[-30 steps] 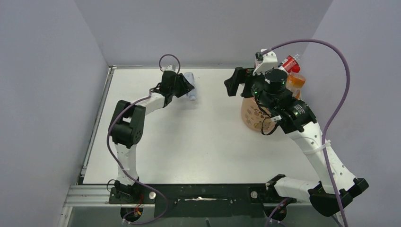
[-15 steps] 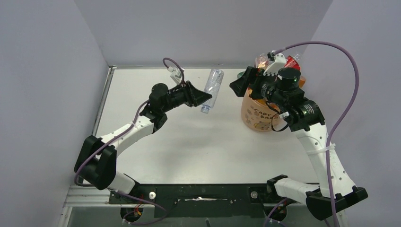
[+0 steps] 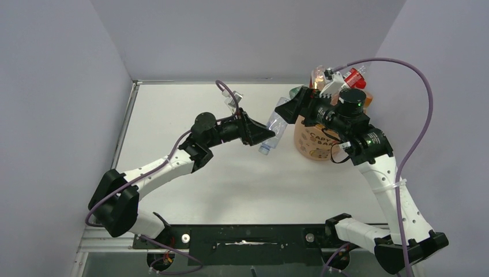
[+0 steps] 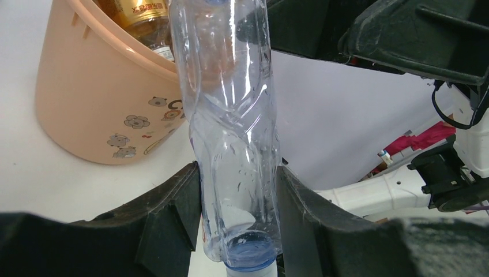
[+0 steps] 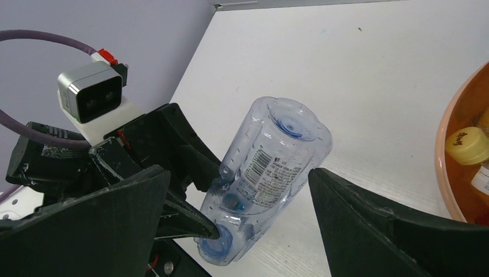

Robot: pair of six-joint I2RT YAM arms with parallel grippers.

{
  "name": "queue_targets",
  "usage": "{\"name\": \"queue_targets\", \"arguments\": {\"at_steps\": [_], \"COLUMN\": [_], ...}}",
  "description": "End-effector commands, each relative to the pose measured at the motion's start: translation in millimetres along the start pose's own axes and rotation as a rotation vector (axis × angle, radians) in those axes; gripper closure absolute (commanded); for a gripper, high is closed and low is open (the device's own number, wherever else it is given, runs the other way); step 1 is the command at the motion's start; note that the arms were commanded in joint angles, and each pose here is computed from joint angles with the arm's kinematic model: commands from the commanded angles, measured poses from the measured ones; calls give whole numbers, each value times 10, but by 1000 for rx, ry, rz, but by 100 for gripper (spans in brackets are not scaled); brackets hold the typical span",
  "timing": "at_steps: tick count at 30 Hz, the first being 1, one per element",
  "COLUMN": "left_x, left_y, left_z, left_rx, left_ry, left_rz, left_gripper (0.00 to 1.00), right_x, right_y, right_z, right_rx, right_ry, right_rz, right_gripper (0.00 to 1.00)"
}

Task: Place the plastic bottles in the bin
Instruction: Pick up the plastic bottle at the center of the board.

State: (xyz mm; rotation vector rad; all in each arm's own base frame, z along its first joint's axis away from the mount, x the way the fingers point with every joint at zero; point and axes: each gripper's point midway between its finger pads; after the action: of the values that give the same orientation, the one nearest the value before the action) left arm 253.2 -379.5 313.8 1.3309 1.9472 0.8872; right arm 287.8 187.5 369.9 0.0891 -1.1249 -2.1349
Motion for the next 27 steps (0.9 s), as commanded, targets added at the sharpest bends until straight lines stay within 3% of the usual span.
{"name": "queue_targets", "arguments": {"at_steps": [1, 13, 16, 20, 24, 27], "left_x": [-18, -84, -124, -151, -197, -225], "left_y": [228, 177, 92, -10, -39, 7], "left_z": [-418, -487, -465, -422, -362, -338], "left_rx": [-81, -93, -86, -84, -78, -91], "left_ry": [-122, -128, -126, -117, -99, -74], "left_rz": [-78, -78, -55, -30, -19, -16], "left_gripper": [65, 65, 65, 64, 53, 44], "right_x": [55, 66, 53, 81, 156, 250], "right_y": [117, -20, -67, -81, -1, 170], "right_z": [40, -277, -247, -229, -196, -212], "right_rx": [12, 18, 13, 18, 39, 70], "right_ry": [6, -128, -91, -72, -77, -128], "right_rz": [-47, -28, -33, -46, -78, -135], "right_gripper": [2, 0, 10, 30, 51, 55]}}
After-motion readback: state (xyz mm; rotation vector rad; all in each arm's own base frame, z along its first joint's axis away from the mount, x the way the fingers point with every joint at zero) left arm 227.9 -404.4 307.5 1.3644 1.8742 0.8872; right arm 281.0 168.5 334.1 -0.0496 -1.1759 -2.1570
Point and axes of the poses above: each gripper's point midway between its finger pads, its own x axis back along the fingers, its own z axis along the line the jaws close on, y = z × x, and after that the axes turned 6 degrees about -x, right-handed
